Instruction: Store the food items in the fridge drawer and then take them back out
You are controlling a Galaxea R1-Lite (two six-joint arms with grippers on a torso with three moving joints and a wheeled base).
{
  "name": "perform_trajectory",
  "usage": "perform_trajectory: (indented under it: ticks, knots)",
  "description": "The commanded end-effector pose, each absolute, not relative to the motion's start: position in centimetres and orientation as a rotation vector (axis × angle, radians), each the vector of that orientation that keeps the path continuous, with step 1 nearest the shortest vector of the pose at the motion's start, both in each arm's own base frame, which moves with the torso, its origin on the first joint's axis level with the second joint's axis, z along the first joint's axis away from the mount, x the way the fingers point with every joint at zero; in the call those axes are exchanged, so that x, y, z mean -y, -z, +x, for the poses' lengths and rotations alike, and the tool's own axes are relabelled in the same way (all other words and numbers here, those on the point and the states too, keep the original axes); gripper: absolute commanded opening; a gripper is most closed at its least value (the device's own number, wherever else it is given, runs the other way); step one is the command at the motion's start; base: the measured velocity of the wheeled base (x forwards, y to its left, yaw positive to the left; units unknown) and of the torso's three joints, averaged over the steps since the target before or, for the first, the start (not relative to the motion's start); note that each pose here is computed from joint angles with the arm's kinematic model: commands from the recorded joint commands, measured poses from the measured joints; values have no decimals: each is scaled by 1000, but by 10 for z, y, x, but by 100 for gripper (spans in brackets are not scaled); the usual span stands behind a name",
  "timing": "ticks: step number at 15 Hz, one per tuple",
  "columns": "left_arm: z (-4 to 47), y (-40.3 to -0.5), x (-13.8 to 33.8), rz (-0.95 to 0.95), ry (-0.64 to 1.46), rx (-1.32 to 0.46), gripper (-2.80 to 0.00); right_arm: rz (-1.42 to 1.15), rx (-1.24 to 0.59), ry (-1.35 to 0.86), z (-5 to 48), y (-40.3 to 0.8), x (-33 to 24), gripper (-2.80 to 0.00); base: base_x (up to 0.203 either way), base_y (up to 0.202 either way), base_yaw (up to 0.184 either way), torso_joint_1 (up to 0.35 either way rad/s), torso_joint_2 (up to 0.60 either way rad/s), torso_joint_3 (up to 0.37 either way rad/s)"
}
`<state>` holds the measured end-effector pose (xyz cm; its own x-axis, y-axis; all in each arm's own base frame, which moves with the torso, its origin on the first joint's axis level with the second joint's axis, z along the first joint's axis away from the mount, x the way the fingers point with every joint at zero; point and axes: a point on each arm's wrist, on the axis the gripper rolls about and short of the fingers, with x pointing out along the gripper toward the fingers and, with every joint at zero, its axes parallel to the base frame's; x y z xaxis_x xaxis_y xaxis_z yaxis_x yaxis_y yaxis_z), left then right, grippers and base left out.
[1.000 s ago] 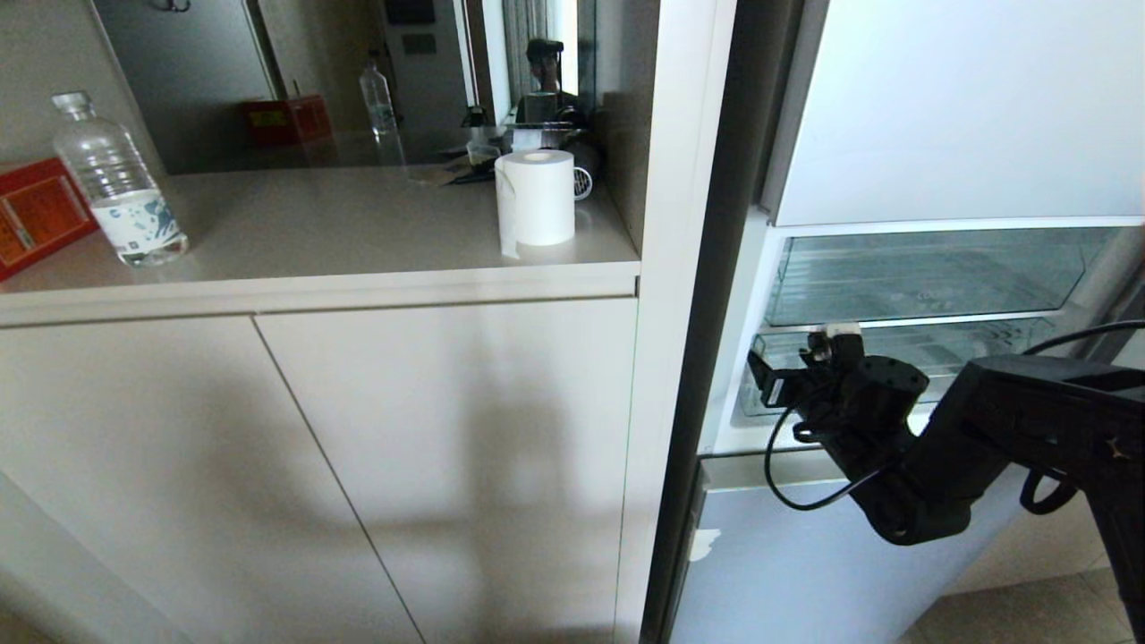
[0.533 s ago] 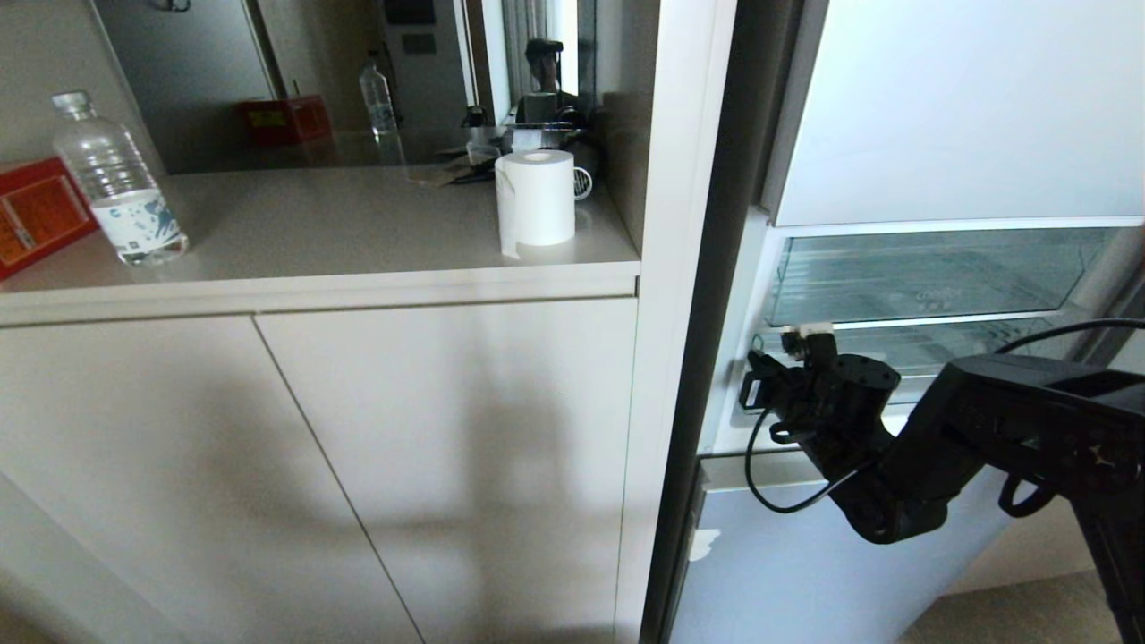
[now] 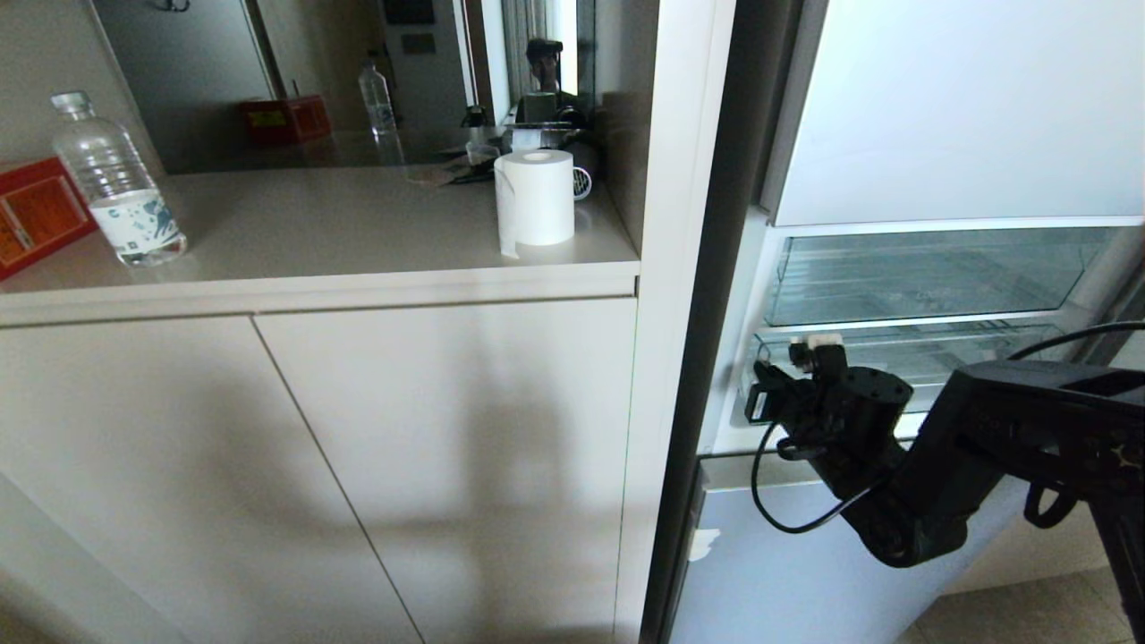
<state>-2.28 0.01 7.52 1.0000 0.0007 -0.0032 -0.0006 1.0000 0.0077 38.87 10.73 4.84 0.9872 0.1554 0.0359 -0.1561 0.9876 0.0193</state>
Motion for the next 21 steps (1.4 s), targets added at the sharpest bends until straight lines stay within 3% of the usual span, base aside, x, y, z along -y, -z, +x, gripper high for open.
perform_trajectory:
  ticks: [1, 9, 10, 16, 21]
  knots:
    - [-23, -75, 0, 8, -2, -5, -280, 12, -24, -161, 369, -46, -103, -280, 0, 0, 0, 0, 0, 0]
    - [-23, -75, 0, 8, -2, -5, -280, -17, -177, -205, 287, -58, -92, -280, 0, 0, 0, 0, 0, 0]
    - [-23, -75, 0, 8, -2, -5, -280, -21, -197, -208, 279, -57, -90, 0, 0, 0, 0, 0, 0, 0]
    - [-23, -75, 0, 8, -2, -5, -280, -5, -224, -207, 228, -75, -76, 0, 0, 0, 0, 0, 0, 0]
    - [-23, -75, 0, 9, -2, -5, -280, 27, -72, -49, 212, -116, -46, 0, 0, 0, 0, 0, 0, 0]
